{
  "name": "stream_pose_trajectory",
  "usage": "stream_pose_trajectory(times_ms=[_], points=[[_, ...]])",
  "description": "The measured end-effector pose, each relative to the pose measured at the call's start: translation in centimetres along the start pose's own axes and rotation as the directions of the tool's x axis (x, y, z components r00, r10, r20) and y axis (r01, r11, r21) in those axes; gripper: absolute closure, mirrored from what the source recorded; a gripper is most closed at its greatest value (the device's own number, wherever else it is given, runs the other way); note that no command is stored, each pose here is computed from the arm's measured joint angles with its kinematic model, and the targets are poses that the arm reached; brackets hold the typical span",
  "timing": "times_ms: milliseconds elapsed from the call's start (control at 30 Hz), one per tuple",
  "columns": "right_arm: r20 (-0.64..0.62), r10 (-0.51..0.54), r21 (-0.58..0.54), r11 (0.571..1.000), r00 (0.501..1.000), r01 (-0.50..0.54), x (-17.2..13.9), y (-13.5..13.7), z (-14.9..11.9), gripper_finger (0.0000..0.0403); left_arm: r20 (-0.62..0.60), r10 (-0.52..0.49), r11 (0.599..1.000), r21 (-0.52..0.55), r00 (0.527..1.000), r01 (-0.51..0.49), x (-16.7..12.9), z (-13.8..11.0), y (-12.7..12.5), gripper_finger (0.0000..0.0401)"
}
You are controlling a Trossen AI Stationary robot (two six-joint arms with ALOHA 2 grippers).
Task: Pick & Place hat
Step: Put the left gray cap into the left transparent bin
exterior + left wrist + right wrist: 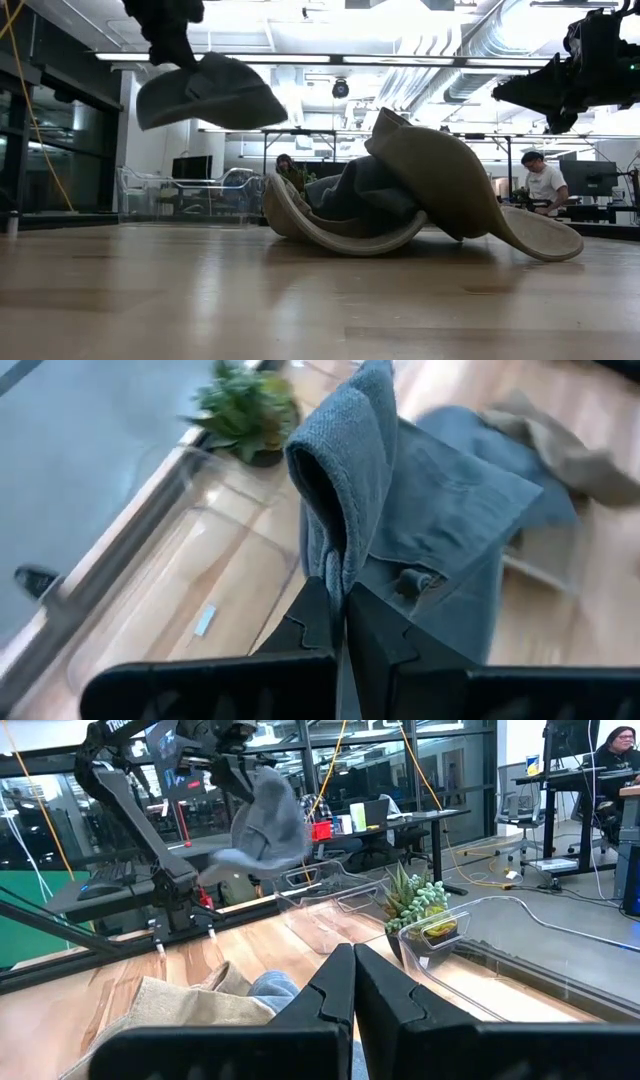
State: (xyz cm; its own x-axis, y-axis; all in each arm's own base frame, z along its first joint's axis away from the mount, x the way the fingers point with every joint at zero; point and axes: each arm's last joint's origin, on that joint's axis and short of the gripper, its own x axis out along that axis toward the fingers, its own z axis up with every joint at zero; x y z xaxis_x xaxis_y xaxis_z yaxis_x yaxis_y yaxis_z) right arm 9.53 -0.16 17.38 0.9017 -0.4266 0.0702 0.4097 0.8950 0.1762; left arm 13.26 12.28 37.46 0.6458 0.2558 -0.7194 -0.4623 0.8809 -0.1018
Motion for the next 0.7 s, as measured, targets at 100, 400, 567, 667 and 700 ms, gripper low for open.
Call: stream_pose_trajectory(times_ms=[100, 400, 567, 667, 700], points=[[0.000, 0.000, 0.000, 1.000, 1.000, 0.000, 0.0, 0.0, 0.0, 0.0402, 0.024, 0.043, 0.995, -0.090, 0.999, -0.041, 0.0, 0.3, 0.2, 0.0401], [0.001, 0.000, 0.000, 1.000, 1.000, 0.000, 0.0, 0.0, 0.0, 0.0402, 0.103, 0.193, 0.898, -0.419, 0.976, -0.133, -0.6, 0.9, 0.5, 0.0401], [0.000, 0.000, 0.000, 1.000, 1.000, 0.000, 0.0, 0.0, 0.0, 0.0402, 0.162, 0.235, 0.833, -0.541, 0.958, -0.113, -2.3, 0.4, 0.0, 0.0401], [0.000, 0.000, 0.000, 1.000, 1.000, 0.000, 0.0, 0.0, 0.0, 0.0402, 0.179, 0.254, 0.772, -0.630, 0.950, -0.087, -3.1, 0.0, -0.2, 0.0401], [0.000, 0.000, 0.000, 1.000, 1.000, 0.000, 0.0, 0.0, 0.0, 0.0402, 0.187, 0.268, 0.748, -0.659, 0.945, -0.081, -3.4, -0.1, -0.3, 0.0401]])
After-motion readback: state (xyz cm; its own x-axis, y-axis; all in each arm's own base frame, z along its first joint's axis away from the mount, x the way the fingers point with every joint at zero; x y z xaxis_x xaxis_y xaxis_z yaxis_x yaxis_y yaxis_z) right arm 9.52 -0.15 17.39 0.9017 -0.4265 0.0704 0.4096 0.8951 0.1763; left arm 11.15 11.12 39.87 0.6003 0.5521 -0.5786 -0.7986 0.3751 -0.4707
